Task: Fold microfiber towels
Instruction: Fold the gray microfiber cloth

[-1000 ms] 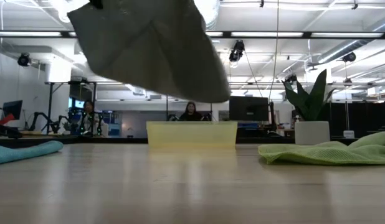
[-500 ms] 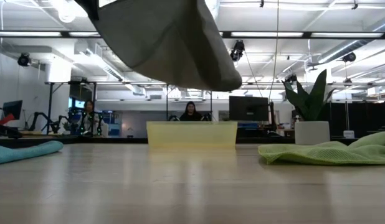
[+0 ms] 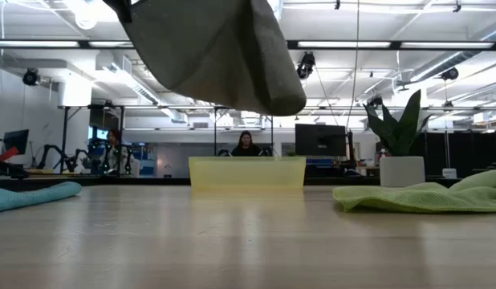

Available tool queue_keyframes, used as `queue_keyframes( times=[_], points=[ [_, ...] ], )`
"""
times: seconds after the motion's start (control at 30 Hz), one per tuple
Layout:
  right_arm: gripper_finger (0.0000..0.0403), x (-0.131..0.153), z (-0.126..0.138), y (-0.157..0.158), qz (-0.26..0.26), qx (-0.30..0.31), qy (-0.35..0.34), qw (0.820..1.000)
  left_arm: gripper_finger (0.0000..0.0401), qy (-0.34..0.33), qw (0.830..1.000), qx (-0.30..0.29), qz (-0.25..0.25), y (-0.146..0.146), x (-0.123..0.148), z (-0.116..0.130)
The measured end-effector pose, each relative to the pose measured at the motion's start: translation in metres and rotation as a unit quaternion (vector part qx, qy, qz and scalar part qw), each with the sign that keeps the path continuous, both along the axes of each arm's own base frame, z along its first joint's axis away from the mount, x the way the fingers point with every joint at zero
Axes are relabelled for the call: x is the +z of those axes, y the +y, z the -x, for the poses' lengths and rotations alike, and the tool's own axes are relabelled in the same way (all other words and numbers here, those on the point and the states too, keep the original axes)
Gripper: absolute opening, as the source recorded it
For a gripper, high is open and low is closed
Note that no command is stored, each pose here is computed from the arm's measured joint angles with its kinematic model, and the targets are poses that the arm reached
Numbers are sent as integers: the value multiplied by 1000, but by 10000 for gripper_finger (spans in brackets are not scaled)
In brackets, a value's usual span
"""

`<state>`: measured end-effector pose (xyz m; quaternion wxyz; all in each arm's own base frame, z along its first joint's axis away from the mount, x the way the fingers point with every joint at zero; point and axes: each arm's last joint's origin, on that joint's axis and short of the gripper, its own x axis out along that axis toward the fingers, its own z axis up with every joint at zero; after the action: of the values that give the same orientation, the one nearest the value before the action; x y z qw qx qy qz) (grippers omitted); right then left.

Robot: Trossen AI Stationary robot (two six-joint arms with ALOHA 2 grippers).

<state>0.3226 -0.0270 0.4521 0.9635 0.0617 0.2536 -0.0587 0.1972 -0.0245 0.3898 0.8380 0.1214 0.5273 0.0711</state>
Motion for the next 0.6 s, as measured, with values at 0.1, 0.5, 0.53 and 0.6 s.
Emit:
queue_keyframes(
  times=[0.1,0.5,0.53,0.6],
  points=[
    [8,1,-2,0,-30,60,-9,998,0,6,1000,20,-9,2,0,3],
    [8,-13,-6,3,-86,113,34,989,0,-45,982,175,-48,16,4,10],
    [8,-12,-8,7,-114,169,23,979,0,-48,985,162,-22,14,4,8],
    [8,-14,-9,7,-108,156,31,981,0,-37,992,124,1,10,4,6]
  ],
)
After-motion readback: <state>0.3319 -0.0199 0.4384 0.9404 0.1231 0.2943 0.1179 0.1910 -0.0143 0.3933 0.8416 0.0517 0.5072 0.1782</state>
